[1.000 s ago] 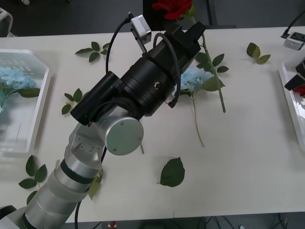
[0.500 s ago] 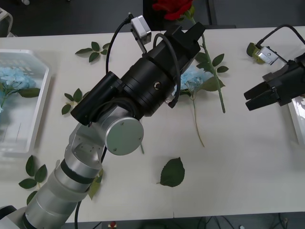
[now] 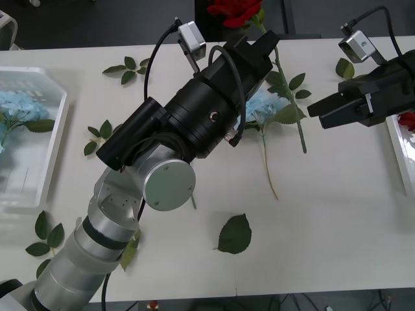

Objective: Place the red flowers into the right box and the blue flowers into the left box. If a person shows an open palm, hand one flower to the person first, then continue sorting.

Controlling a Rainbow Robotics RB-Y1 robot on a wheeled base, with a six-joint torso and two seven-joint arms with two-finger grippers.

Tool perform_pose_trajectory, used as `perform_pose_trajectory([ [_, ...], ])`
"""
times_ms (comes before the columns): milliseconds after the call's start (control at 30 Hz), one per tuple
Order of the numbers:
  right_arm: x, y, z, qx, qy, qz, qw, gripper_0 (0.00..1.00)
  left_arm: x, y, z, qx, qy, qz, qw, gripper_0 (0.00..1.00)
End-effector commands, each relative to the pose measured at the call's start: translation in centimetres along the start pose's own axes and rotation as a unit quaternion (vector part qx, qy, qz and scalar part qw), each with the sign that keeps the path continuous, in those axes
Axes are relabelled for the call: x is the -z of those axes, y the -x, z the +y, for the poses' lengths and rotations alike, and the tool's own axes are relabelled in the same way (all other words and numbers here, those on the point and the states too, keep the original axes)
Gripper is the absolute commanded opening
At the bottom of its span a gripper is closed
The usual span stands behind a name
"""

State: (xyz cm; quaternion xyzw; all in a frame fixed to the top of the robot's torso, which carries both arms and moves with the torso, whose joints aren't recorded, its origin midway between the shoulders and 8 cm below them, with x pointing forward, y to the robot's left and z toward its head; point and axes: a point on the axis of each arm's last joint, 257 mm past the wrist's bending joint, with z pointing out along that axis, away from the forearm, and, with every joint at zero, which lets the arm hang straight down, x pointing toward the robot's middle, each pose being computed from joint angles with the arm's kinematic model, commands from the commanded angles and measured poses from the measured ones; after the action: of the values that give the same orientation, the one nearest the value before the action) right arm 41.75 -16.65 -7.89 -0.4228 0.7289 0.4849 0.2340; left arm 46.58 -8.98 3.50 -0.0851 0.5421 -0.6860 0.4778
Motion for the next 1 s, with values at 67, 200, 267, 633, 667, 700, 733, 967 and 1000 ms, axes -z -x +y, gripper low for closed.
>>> perform_pose_trajectory([
  [67, -2.4, 1.4, 2.6, 0.015, 0.037, -0.001, 0.999, 1.0, -0.2, -0.4, -1.4, -0.005, -0.016, -0.007, 1.0, 0.0],
  [200, -3.6, 0.9, 2.7, 0.027, 0.032, 0.017, 0.999, 1.0, -0.2, -0.4, -1.4, -0.005, -0.016, -0.007, 1.0, 0.0],
  [267, -4.0, 0.8, 2.6, 0.024, 0.029, 0.018, 0.999, 0.96, -0.2, -0.4, -1.4, -0.005, -0.016, -0.007, 1.0, 0.0],
  [633, -5.1, 0.1, 1.5, 0.01, 0.015, 0.031, 0.999, 0.0, -0.2, -0.4, -1.4, -0.005, -0.016, -0.007, 1.0, 0.0],
  [667, -5.1, 0.0, 1.5, 0.01, 0.013, 0.032, 0.999, 0.0, -0.2, -0.4, -1.4, -0.005, -0.016, -0.007, 1.0, 0.0],
  [700, -5.1, 0.0, 1.4, 0.009, 0.013, 0.032, 0.999, 0.0, -0.2, -0.4, -1.4, -0.005, -0.016, -0.007, 1.0, 0.0],
  [733, -5.1, -0.1, 1.4, 0.009, 0.013, 0.034, 0.999, 0.0, -0.2, -0.4, -1.4, -0.005, -0.016, -0.007, 1.0, 0.0],
  [967, -5.1, -0.2, 1.2, 0.006, 0.007, 0.035, 0.999, 0.0, -0.2, -0.4, -1.4, -0.005, -0.016, -0.007, 1.0, 0.0],
  [1000, -5.1, -0.2, 1.1, 0.006, 0.006, 0.036, 0.999, 0.0, -0.2, -0.4, -1.4, -0.005, -0.016, -0.007, 1.0, 0.0],
])
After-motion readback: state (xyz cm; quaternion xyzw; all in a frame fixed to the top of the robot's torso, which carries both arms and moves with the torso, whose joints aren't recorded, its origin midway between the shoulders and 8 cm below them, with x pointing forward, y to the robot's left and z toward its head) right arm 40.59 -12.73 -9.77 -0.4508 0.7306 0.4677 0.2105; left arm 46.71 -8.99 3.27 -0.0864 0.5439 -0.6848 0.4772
